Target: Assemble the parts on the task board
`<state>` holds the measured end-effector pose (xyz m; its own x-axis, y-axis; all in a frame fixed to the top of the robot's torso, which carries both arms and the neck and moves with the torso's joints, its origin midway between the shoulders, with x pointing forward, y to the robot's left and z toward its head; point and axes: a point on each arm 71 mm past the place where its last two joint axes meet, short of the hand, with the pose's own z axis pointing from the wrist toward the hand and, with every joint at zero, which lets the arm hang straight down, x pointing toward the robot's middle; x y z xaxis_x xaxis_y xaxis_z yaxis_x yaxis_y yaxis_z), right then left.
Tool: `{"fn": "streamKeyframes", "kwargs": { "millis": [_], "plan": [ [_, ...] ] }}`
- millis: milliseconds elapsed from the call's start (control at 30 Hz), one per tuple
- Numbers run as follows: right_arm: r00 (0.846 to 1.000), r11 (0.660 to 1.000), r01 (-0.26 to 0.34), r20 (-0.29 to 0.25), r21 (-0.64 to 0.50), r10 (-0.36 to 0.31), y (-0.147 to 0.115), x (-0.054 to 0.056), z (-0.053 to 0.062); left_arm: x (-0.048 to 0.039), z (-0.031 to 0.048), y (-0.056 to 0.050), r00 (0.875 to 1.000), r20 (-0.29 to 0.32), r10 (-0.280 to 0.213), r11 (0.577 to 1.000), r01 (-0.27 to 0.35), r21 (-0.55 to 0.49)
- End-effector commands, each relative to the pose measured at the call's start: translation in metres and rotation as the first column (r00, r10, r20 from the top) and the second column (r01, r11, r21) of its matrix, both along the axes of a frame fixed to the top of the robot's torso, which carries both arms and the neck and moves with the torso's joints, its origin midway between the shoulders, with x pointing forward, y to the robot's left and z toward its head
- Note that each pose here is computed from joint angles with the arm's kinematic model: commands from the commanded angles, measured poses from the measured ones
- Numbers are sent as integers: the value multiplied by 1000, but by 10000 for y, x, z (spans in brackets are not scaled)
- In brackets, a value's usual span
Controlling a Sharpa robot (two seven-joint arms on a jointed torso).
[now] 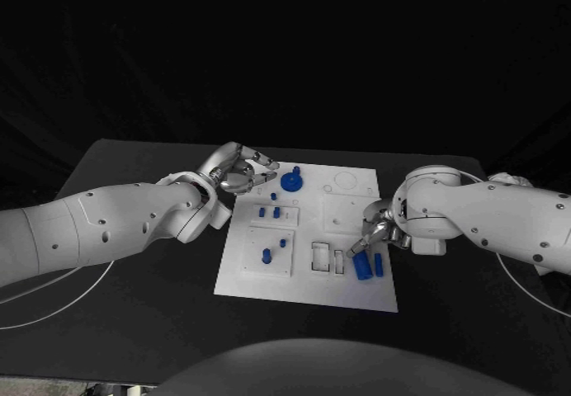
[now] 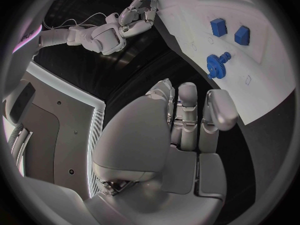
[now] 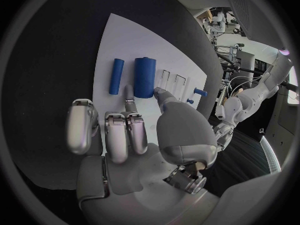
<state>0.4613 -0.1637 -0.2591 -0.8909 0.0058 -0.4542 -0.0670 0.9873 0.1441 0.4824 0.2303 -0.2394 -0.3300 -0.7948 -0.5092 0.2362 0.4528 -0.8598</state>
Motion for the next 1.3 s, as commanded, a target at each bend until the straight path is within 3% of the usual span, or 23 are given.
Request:
{"fn": "streamKeyframes", "kwargs": {
  "millis": [33, 400, 667, 1033, 1300],
  "plan": [
    [1000, 1000, 18, -8, 4, -18, -26, -6, -29, -5, -3, -32, 1000, -9, -20, 1000, 20, 0],
    [993, 990, 115, -46, 84, -111, -95, 5, -19, -1, -6, -20, 1000, -10, -16, 1000, 16, 3],
    [981, 972, 181, -94, 149, -169, -127, 23, 85, 3, -9, -11, 1000, -13, -11, 1000, 11, 6],
    [971, 954, 213, -155, 212, -182, 19, 7, 145, 13, -15, -24, 1000, -17, -12, 1000, 12, 8],
    [969, 948, 221, -158, 229, -188, 132, 37, 142, 20, -20, -34, 1000, -20, -14, 1000, 14, 8]
  ]
}}
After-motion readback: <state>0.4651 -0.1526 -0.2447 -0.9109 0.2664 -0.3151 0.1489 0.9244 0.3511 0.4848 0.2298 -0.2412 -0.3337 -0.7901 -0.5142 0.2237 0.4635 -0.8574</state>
